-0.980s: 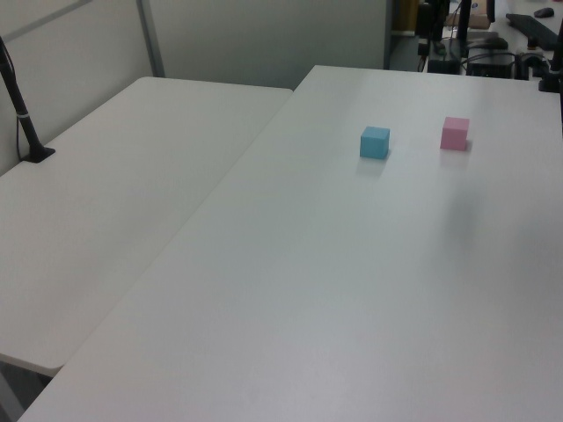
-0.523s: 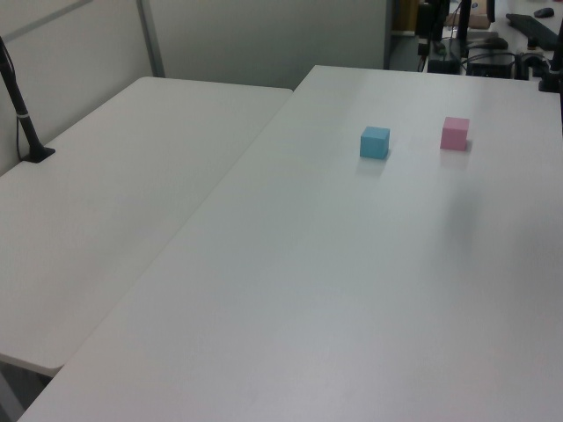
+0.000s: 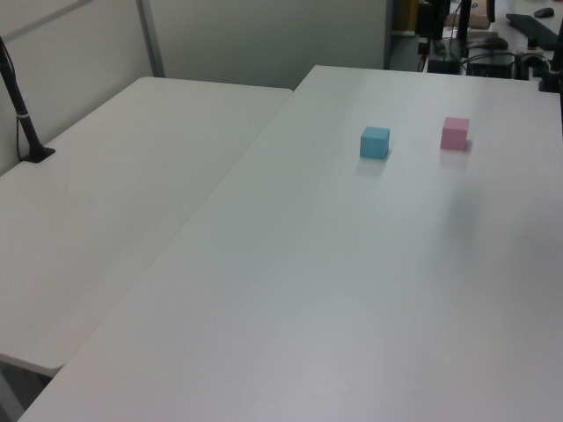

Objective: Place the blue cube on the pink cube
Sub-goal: 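Move the open gripper toward the light-blue cube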

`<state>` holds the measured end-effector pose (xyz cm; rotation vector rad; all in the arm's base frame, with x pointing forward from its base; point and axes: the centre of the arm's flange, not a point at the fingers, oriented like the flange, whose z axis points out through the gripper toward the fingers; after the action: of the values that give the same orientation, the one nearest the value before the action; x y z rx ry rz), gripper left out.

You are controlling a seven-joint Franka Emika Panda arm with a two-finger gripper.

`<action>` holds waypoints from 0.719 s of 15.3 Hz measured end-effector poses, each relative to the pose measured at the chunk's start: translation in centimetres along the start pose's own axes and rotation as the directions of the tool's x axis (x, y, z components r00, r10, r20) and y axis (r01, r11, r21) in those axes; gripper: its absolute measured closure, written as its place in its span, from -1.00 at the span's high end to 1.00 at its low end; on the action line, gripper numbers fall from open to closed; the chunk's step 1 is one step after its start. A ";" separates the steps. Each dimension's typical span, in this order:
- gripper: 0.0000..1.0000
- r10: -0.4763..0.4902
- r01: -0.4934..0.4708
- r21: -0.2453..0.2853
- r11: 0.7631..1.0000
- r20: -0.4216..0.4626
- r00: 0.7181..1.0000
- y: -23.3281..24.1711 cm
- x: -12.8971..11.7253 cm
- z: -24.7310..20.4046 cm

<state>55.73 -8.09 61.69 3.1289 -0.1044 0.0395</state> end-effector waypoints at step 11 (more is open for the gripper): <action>1.00 -0.223 0.222 -0.023 0.975 -0.034 0.974 6.5 1.8 3.6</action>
<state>57.19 -14.77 58.20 3.0966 0.2449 0.0920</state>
